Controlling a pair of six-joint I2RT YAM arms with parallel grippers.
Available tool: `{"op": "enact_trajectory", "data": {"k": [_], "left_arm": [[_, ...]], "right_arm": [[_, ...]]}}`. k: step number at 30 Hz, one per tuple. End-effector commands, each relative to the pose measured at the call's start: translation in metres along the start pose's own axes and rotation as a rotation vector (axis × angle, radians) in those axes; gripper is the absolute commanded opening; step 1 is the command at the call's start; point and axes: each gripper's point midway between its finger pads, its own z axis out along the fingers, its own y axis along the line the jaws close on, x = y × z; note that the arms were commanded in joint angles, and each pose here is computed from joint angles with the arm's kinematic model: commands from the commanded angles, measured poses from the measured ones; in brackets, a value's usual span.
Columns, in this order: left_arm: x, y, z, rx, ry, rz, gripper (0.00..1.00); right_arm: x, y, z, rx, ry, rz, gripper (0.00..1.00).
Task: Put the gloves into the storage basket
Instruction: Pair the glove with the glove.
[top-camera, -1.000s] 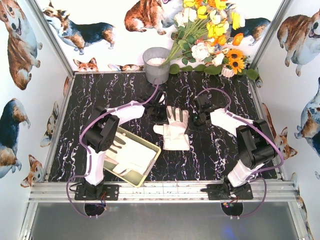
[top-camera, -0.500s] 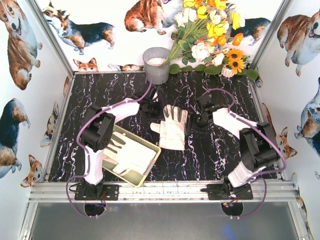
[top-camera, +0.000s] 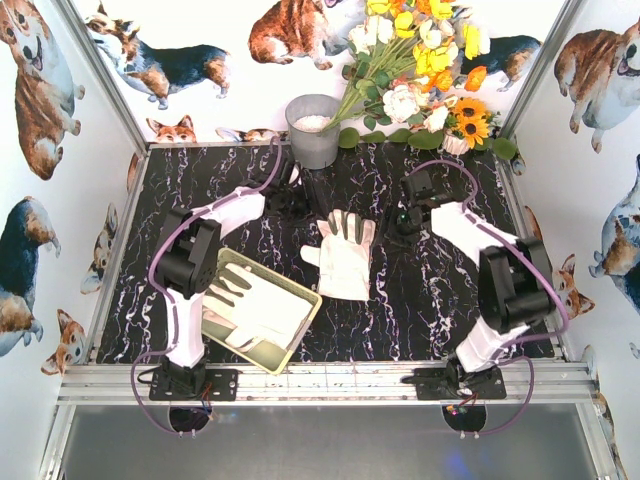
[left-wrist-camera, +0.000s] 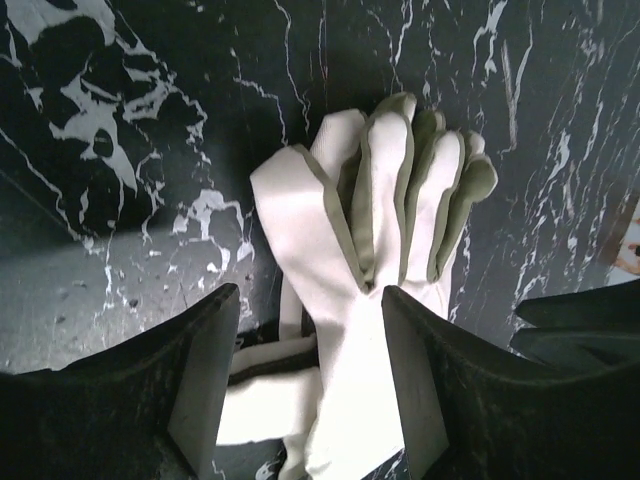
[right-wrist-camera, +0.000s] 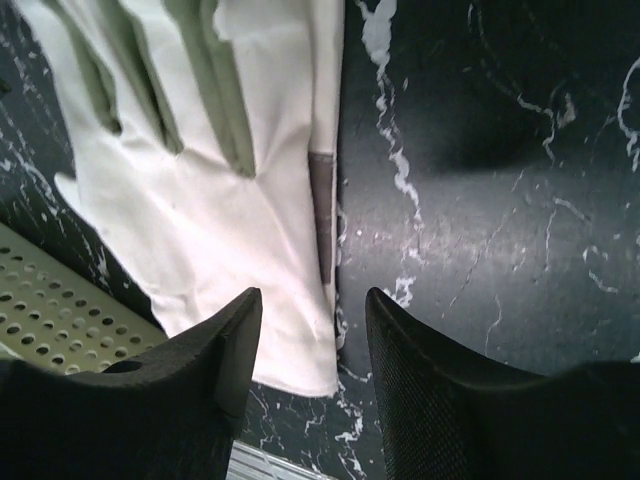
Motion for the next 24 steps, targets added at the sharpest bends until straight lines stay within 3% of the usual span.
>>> {"op": "enact_trajectory", "data": {"k": [1, 16, 20, 24], "left_arm": [[-0.015, -0.003, 0.013, 0.063, -0.003, -0.051, 0.54], [-0.010, 0.011, 0.045, 0.072, 0.063, -0.078, 0.45], [-0.012, 0.011, 0.051, 0.079, 0.068, -0.078, 0.27], [-0.019, 0.005, 0.051, 0.102, 0.045, -0.064, 0.10]], "right_arm": [[-0.028, 0.018, 0.009, -0.077, -0.036, 0.010, 0.47], [-0.020, 0.008, 0.055, -0.082, 0.106, 0.013, 0.43], [-0.013, 0.003, 0.065, -0.075, 0.142, 0.017, 0.37], [-0.008, -0.005, 0.072, -0.045, 0.169, 0.013, 0.24]]}}
